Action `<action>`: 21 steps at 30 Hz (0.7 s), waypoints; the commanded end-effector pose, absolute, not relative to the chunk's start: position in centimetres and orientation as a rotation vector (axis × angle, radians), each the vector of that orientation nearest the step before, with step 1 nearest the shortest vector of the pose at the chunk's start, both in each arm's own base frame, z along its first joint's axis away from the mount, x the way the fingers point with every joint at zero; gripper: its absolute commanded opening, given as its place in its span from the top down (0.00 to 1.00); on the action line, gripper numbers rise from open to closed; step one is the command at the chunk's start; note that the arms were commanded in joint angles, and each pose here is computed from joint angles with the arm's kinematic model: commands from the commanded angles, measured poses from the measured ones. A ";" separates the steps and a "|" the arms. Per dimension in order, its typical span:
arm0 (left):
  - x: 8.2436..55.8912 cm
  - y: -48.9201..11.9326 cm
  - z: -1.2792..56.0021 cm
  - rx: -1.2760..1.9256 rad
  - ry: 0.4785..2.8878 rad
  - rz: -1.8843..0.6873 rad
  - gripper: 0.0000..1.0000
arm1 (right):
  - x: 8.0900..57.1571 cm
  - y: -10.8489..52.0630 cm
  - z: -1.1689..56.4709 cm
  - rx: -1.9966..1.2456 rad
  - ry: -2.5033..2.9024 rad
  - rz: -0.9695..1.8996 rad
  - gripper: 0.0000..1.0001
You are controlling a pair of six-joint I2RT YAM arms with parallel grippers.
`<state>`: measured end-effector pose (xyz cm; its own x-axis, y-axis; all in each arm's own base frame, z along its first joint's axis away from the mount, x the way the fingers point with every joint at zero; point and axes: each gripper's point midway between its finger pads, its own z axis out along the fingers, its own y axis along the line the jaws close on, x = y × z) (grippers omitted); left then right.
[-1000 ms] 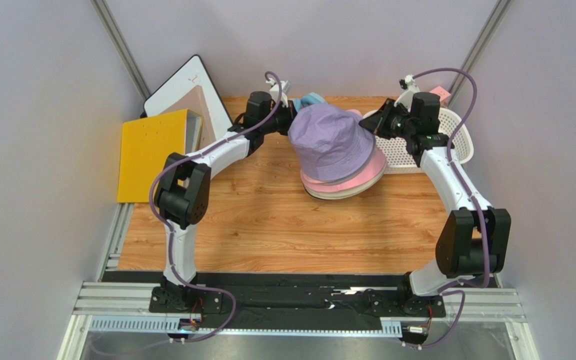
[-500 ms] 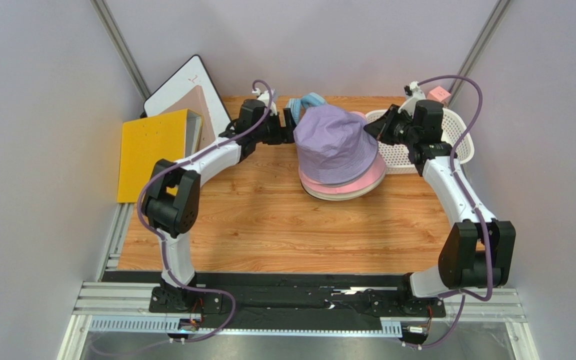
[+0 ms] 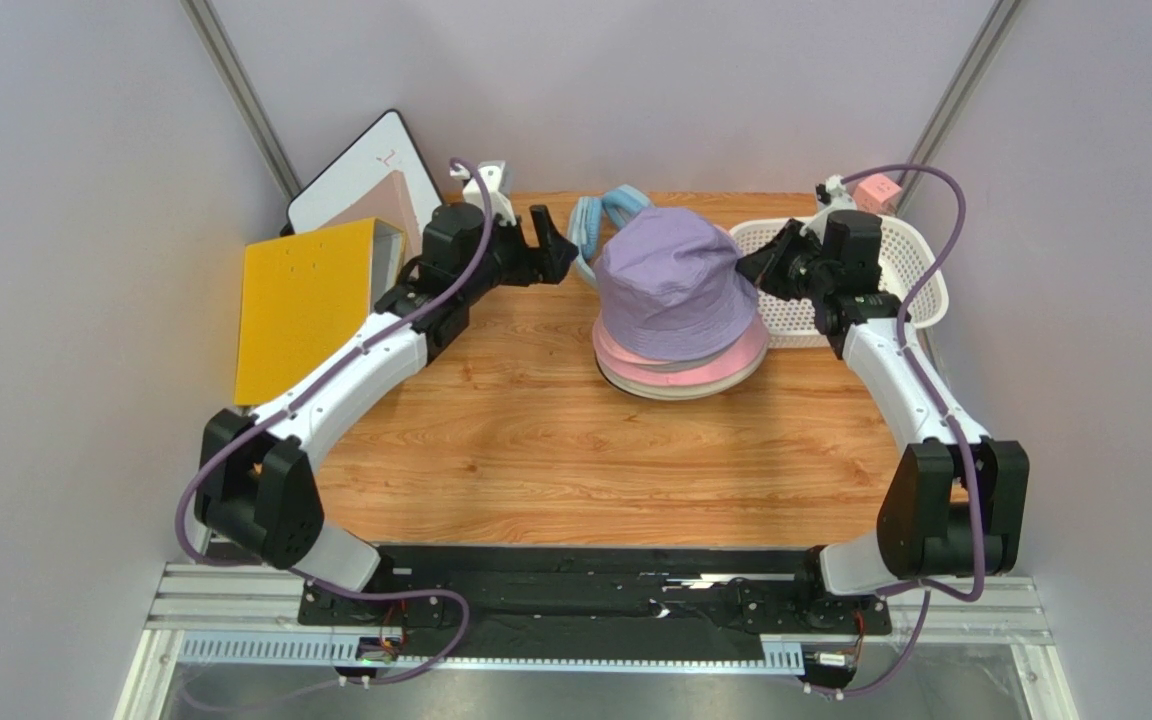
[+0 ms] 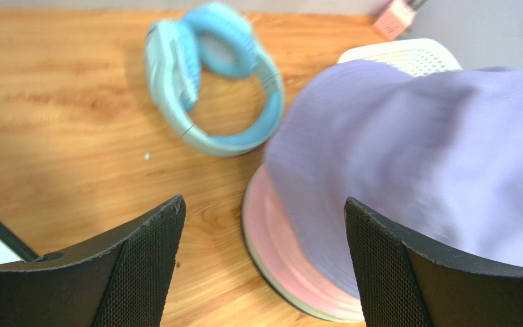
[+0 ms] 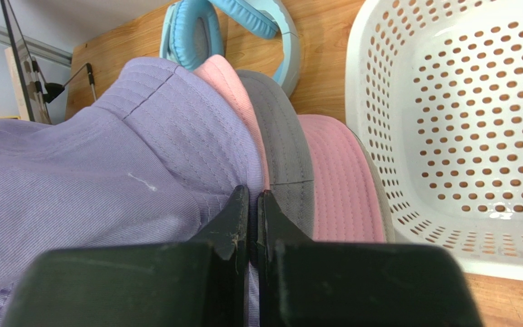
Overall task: Stack the hats
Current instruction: Stack the hat on the hat.
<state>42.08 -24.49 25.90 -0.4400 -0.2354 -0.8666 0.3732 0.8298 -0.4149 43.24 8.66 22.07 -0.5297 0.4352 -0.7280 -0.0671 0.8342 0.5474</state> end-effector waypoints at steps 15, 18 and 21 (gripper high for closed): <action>40.3 -31.0 33.9 0.266 1.692 -0.767 0.08 | 40.7 7.1 15.5 0.363 2.258 0.510 0.89; 40.0 -29.9 34.2 0.245 1.707 -0.717 0.03 | 41.0 7.4 17.6 0.328 2.223 0.533 0.60; 39.5 -29.1 34.6 0.243 1.704 -0.701 0.01 | 41.2 7.2 19.0 0.322 2.201 0.522 0.44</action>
